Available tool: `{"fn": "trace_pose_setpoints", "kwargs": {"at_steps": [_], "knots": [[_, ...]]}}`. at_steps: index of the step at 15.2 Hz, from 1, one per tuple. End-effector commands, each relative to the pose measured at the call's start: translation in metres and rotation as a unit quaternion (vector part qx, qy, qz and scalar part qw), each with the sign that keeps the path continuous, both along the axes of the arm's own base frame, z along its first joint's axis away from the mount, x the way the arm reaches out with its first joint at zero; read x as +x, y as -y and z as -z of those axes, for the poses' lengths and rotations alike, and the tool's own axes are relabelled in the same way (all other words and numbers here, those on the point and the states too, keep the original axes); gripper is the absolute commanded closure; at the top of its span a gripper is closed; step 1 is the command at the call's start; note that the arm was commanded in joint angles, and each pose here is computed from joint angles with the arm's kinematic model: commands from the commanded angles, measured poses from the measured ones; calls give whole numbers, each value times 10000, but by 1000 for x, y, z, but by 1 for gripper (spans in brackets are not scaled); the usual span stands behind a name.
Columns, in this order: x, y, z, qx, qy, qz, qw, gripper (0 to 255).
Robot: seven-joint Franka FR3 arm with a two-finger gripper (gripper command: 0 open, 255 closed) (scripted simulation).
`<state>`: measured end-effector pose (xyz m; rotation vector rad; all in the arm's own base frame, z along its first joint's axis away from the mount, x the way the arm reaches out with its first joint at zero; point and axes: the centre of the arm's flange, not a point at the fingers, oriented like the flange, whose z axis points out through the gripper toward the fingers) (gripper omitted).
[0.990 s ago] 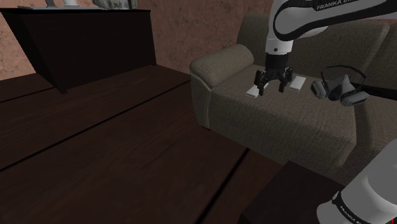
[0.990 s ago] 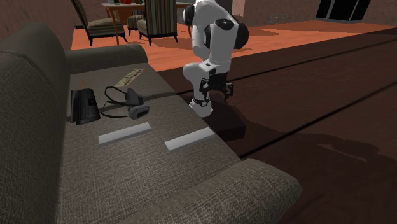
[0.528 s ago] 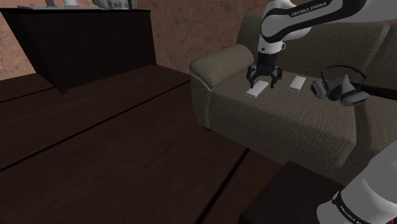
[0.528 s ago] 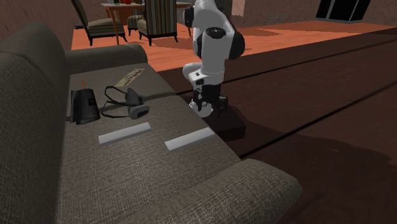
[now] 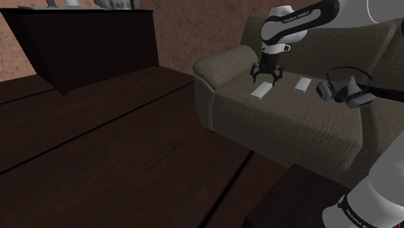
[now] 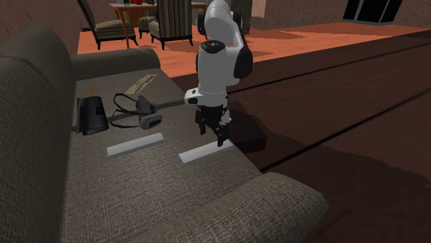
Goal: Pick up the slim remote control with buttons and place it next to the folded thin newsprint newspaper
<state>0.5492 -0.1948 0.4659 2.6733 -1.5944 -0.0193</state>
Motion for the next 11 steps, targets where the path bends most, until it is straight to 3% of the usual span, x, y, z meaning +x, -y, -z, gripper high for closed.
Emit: {"fn": "trace_pose_setpoints", "kwargs": {"at_steps": [1,11], "knots": [[9,22,1,-45,77,400,9992,0],[9,25,41,-47,81,421,9991,0]]}}
